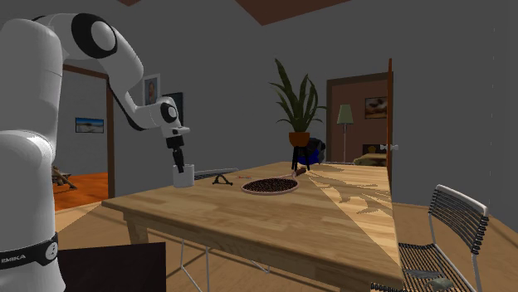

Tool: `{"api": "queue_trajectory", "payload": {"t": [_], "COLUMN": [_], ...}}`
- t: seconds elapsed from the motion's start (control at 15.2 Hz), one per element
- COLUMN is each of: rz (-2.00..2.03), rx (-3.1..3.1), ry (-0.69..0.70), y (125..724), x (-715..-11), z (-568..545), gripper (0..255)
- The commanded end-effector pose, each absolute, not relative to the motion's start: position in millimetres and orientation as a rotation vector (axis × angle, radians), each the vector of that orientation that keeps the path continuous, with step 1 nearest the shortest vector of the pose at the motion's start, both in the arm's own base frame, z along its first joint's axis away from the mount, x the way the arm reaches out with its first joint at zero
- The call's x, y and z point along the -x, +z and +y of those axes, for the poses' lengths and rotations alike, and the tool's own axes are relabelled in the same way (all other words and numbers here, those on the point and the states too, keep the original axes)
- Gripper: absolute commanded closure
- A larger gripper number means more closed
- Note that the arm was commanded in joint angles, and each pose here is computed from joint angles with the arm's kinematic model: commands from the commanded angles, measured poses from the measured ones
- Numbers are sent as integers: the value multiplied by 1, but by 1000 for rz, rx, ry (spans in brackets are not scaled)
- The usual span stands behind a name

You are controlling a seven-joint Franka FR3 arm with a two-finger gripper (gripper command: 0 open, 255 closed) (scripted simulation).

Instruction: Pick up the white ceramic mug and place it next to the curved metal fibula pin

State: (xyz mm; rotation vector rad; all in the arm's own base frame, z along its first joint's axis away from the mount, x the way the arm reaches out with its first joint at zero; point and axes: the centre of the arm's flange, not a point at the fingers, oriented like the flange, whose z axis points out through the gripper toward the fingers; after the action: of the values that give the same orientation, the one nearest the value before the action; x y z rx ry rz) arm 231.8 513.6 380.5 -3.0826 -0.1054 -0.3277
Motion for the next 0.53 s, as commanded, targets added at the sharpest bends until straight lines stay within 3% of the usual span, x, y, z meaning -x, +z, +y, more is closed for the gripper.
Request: {"api": "queue_trajectory", "payload": {"t": [0.0,0.2,0.46], "rz": [-105,-105,-105], "rx": [3082,3082,3082], "ry": [-328,-328,-328], "y": [381,381,429], "x": [-232,-232,-221], "z": [514,514,511], "gripper": [0,0,0]}}
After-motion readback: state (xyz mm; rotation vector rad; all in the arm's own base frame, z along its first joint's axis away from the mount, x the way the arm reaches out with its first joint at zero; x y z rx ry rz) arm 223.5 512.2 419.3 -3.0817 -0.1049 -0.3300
